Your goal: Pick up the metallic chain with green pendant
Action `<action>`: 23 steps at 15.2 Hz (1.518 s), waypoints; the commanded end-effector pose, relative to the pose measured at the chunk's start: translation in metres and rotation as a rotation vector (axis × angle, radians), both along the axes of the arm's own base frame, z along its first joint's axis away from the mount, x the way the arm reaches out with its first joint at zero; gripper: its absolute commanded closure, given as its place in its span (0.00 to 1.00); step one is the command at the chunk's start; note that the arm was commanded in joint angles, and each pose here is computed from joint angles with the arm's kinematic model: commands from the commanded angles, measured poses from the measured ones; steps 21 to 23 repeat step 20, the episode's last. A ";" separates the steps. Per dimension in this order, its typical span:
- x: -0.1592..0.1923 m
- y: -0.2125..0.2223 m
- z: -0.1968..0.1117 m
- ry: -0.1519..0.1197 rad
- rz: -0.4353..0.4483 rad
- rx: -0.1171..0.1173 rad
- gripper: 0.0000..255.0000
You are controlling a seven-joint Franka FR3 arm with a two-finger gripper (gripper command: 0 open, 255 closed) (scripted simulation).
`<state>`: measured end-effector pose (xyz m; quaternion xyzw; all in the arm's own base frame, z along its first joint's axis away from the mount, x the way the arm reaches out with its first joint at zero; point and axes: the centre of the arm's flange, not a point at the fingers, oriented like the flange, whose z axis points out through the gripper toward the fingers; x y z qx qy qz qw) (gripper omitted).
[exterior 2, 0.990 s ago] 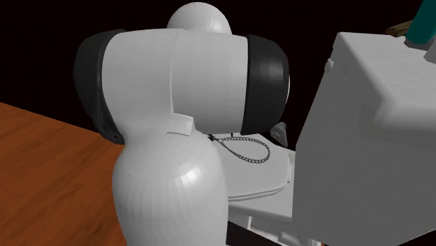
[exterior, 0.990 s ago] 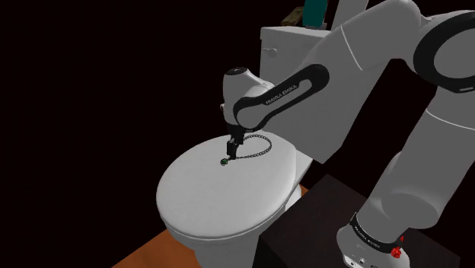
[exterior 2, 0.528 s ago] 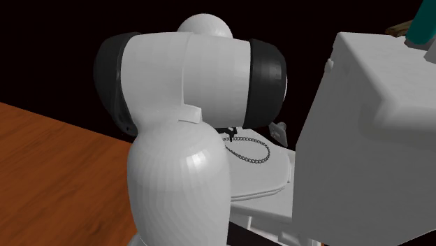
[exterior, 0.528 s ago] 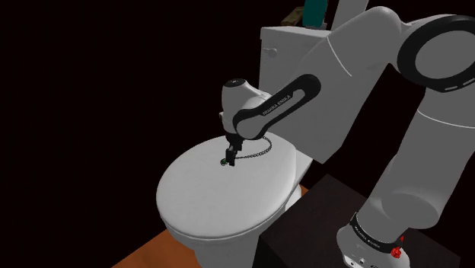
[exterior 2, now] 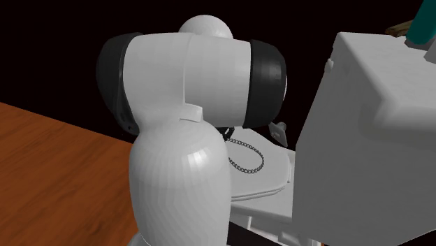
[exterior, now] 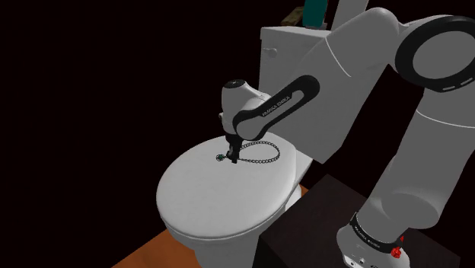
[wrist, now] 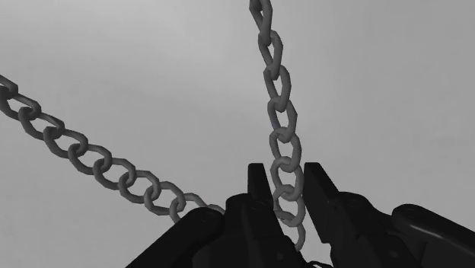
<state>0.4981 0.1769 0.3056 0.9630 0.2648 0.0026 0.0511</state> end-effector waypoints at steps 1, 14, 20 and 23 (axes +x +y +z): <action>0.000 0.000 0.000 0.000 -0.001 0.000 1.00; 0.000 0.000 0.058 0.000 -0.001 0.000 1.00; 0.000 0.000 0.080 0.000 -0.001 0.000 1.00; 0.000 0.000 0.080 0.000 -0.001 0.000 1.00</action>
